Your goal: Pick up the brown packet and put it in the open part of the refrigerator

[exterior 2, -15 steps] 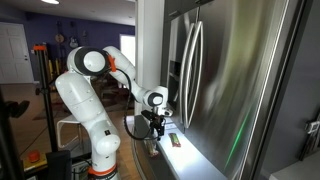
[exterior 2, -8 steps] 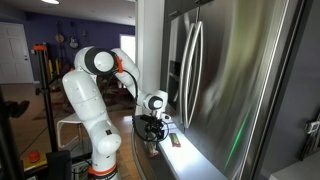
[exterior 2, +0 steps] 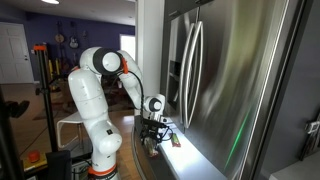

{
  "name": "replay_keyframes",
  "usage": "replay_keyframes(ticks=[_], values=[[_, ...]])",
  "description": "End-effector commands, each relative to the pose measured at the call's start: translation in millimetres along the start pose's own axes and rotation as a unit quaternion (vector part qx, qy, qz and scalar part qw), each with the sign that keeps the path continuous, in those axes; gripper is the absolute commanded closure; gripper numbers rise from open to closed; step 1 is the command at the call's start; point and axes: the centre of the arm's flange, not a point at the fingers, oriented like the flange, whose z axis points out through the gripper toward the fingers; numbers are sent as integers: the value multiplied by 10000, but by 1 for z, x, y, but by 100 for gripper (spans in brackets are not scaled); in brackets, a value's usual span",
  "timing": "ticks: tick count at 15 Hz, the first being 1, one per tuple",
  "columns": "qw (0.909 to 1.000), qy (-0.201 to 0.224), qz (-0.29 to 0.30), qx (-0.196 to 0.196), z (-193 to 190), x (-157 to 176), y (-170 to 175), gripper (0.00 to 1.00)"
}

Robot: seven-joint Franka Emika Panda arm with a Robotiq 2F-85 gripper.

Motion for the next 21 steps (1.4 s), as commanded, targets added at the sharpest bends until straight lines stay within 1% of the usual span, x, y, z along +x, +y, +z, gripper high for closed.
replay_keyframes(ticks=[1, 3, 4, 5, 10, 12, 14, 15, 16, 19, 21], values=[[9980, -324, -380, -374, 8, 2, 0, 0], [9966, -423, -432, -558, 11, 4, 0, 0], [9959, -463, -455, -624, 12, 4, 0, 9], [9953, -497, -480, -680, 14, 6, 0, 26], [9934, -546, -500, -879, 14, 7, 2, 66], [9940, -459, -399, -908, 9, 6, 3, 80], [9946, -348, -273, -942, 1, 3, 5, 92], [9947, -289, -226, -962, -3, 2, 6, 97], [9947, -241, -169, -981, -6, 0, 7, 95], [9950, -21, 104, -996, -19, -6, 12, 95], [9939, 147, 400, -1013, -29, -9, 15, 95]])
